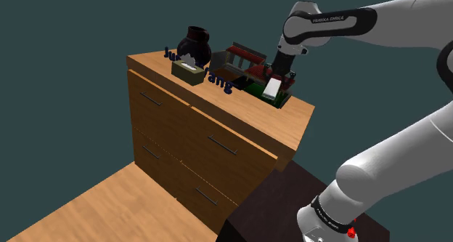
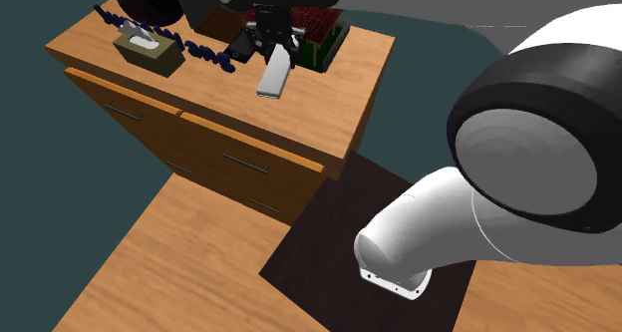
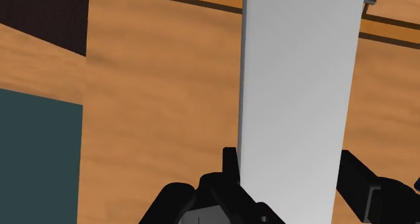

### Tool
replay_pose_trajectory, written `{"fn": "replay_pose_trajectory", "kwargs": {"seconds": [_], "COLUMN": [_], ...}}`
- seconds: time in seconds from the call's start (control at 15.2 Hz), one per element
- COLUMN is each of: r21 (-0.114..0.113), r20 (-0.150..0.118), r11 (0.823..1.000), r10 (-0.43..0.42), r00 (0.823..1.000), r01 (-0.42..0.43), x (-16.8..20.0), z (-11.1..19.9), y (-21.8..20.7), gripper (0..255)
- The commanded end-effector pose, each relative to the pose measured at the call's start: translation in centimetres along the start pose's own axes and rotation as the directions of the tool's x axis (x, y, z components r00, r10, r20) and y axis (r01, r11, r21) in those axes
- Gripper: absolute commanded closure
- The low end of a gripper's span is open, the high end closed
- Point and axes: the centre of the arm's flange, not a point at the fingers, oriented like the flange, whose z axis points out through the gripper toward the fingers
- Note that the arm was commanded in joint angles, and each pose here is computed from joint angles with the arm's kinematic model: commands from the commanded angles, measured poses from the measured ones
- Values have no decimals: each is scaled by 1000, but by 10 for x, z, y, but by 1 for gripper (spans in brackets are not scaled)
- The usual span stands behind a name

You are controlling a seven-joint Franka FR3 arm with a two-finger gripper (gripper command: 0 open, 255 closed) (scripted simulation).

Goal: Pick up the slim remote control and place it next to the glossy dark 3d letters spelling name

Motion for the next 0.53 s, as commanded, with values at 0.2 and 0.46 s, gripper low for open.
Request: {"fn": "replay_pose_trajectory", "kwargs": {"seconds": [0.2, 0.46], "r21": [0, 0], "r20": [0, 0], "r11": [1000, 1000], "r10": [1, 1], "r00": [1000, 1000], "r01": [-1, -1], "x": [-1, -1], "z": [-1, -2], "y": [-66, -119], "gripper": [255, 255]}}
